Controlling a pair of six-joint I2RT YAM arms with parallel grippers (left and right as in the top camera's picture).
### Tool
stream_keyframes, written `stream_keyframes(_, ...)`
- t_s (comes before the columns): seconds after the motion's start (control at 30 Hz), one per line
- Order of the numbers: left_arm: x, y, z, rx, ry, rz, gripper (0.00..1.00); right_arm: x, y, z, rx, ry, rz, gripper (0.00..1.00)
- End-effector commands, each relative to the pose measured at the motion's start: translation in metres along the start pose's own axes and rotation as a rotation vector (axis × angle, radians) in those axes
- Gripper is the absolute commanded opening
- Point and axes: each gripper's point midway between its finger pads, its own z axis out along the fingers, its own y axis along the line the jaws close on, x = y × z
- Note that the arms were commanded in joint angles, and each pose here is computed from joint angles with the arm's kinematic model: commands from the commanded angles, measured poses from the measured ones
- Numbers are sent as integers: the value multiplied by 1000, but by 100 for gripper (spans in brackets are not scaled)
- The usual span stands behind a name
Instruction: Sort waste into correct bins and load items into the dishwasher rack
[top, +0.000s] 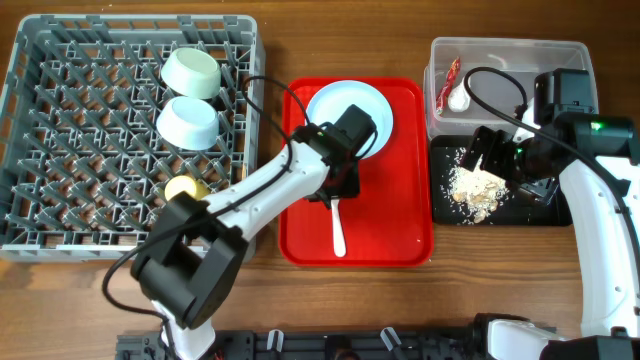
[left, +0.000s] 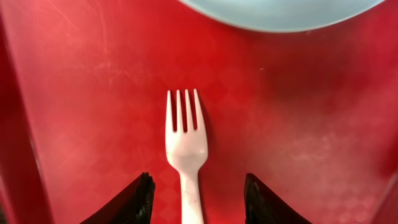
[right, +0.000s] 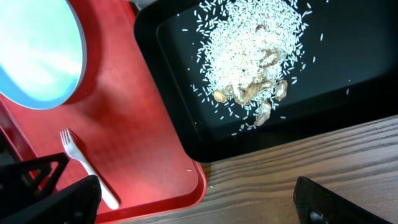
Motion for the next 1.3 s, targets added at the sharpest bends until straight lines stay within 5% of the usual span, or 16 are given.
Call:
stream_keyframes(0.0,9,8,24,-53,51,-26,47,-5,0,-9,2,-39,-7,100)
stream_keyframes(0.83,12,19,54,-117,80,-26,52,-4,0,-9,3,-35,-6,100)
stream_keyframes(1.03,12,19,54,-118,80,-26,28,-4,0,-9,3,-35,-6,100)
stream_keyframes(1.27,13,19,54,-118,81,-22,20,-4,0,-9,3,-35,-6,100)
